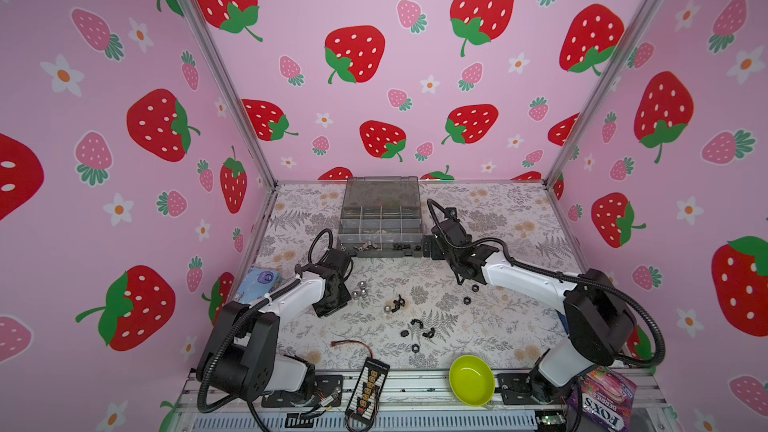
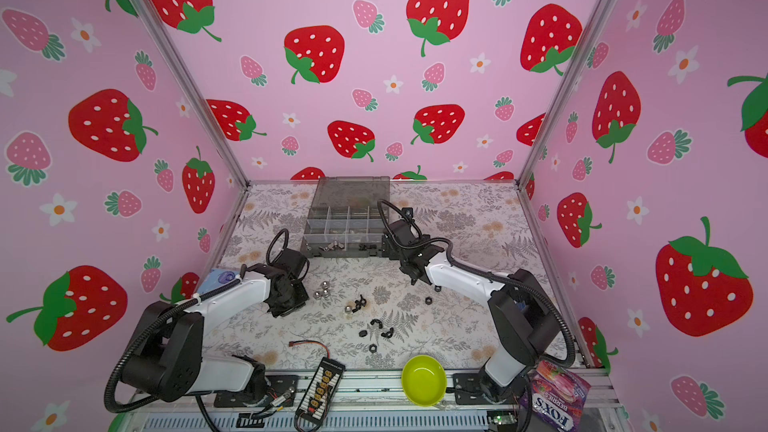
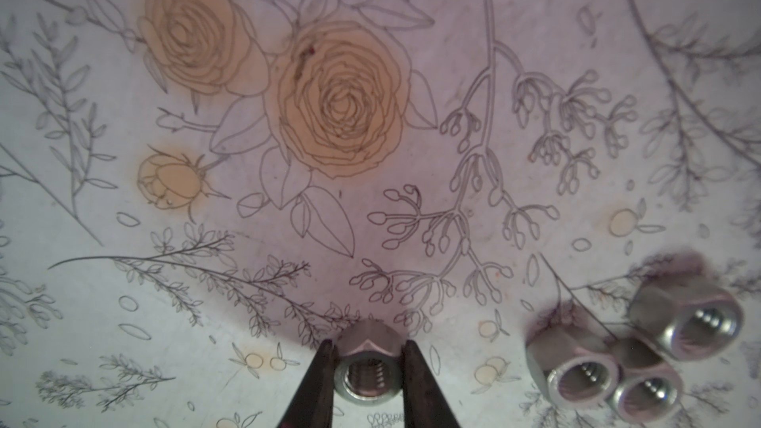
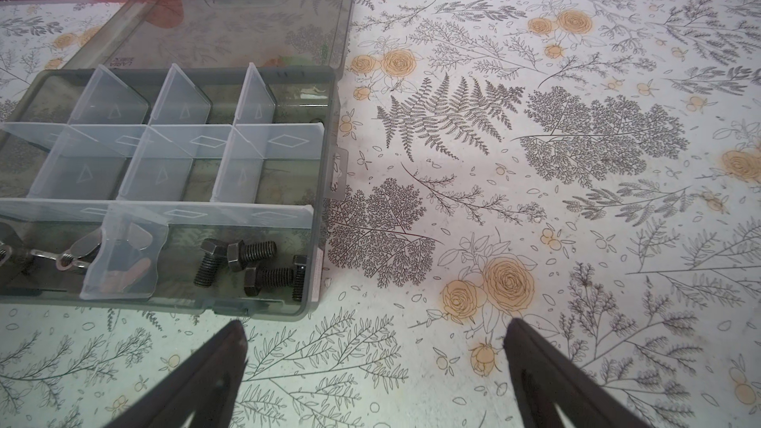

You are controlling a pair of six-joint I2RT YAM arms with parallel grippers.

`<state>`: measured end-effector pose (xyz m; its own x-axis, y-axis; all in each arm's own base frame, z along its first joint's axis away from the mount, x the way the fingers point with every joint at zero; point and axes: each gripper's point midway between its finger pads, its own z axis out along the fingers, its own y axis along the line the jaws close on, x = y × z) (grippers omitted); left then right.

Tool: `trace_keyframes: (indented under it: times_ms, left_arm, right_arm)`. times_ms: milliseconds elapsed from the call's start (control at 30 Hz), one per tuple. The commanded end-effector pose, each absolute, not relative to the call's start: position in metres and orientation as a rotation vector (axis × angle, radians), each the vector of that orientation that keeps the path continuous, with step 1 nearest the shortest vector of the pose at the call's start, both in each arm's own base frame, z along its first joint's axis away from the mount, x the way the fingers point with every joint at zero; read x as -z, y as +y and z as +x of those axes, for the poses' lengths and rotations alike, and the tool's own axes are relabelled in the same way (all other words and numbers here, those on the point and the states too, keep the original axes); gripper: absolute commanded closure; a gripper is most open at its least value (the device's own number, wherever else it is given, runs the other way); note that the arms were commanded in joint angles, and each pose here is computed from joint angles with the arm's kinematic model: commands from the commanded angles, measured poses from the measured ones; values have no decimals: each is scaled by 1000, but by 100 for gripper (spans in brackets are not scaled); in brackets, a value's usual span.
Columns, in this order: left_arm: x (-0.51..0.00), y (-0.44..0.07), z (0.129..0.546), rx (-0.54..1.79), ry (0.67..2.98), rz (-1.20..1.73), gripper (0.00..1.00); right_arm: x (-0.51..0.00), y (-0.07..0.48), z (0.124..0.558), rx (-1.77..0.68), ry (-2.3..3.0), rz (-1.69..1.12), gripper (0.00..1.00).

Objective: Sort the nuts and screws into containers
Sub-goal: 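Lower the left gripper onto a silver hex nut and close it, then lift the silver nut with the left gripper and carry it over the box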

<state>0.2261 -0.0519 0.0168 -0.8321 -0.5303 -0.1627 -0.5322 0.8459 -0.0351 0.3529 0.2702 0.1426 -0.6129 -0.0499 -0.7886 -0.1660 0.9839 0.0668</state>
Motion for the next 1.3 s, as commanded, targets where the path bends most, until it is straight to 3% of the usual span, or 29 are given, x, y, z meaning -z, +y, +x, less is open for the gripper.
trace_keyframes:
  times_ms: [0,233,767,1267]
  left_arm:
    - [-13,-44,213,-77,2882,-854,68]
    - [-8,-42,205,-135,2944,-831,67]
    - [0,-47,210,-16,2978,-830,78]
    - [-61,-42,244,16,2791,-763,78]
  right_arm:
    - [-148,266,356,-151,2226,-107,0]
    - [-149,263,356,-147,2223,-92,0]
    - [-145,256,359,-131,2236,-65,0]
    - [-147,256,358,-145,2234,-51,0]
